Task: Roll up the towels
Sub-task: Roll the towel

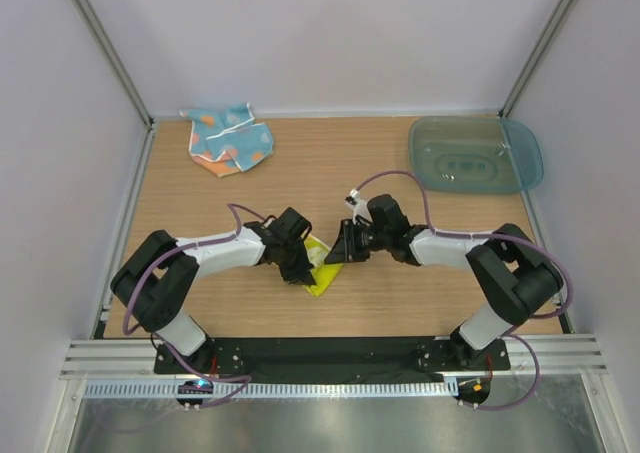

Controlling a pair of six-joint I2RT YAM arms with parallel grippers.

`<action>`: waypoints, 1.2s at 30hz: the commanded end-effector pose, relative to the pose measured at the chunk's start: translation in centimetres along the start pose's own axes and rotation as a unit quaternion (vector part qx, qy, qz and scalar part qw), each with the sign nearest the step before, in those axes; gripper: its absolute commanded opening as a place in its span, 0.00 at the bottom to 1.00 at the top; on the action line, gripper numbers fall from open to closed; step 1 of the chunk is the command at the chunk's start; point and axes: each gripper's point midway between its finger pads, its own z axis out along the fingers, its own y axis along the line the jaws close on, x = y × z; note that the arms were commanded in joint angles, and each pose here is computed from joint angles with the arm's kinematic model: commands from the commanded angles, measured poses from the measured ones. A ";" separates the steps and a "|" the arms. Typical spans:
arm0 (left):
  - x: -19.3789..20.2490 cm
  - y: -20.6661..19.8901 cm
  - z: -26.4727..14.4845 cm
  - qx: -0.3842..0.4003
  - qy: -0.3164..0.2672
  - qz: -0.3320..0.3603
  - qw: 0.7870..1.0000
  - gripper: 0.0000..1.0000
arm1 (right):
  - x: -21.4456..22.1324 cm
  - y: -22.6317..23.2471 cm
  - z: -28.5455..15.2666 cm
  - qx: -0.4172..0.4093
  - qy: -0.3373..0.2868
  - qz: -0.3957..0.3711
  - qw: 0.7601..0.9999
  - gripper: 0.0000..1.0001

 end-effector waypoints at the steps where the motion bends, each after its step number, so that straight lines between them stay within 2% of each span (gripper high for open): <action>1: -0.3 2.3 0.7 -0.047 -0.008 0.007 0.999 0.00 | -1.2 0.1 1.4 -0.023 -0.017 -0.014 0.999 0.23; 5: -0.3 2.5 0.8 -0.051 -0.007 0.006 0.999 0.00 | -0.9 -1.8 2.9 -0.015 0.000 0.000 1.000 0.21; 16: -0.2 3.4 0.7 -0.059 -0.007 0.000 0.998 0.00 | -1.2 -4.2 3.5 -0.015 -0.005 0.018 1.000 0.20; 23: -0.2 3.5 0.7 -0.059 -0.007 0.000 0.998 0.00 | -3.8 -5.9 0.8 0.033 -0.039 0.016 0.999 0.19; 28: -0.1 3.4 0.7 -0.056 -0.006 0.000 0.998 0.00 | -5.8 -7.3 -0.9 0.047 -0.070 0.045 0.995 0.18; 32: -0.1 3.4 0.7 -0.055 -0.005 0.000 0.998 0.00 | -7.0 -5.8 -2.3 0.051 -0.094 0.036 0.994 0.17; 35: -0.1 3.4 0.6 -0.055 -0.006 0.002 0.998 0.00 | -7.6 -4.2 -3.9 0.052 -0.109 0.024 0.992 0.20; 36: -0.1 3.4 0.6 -0.054 -0.006 0.002 0.998 0.00 | -7.7 -3.8 -4.4 0.053 -0.114 0.019 0.992 0.29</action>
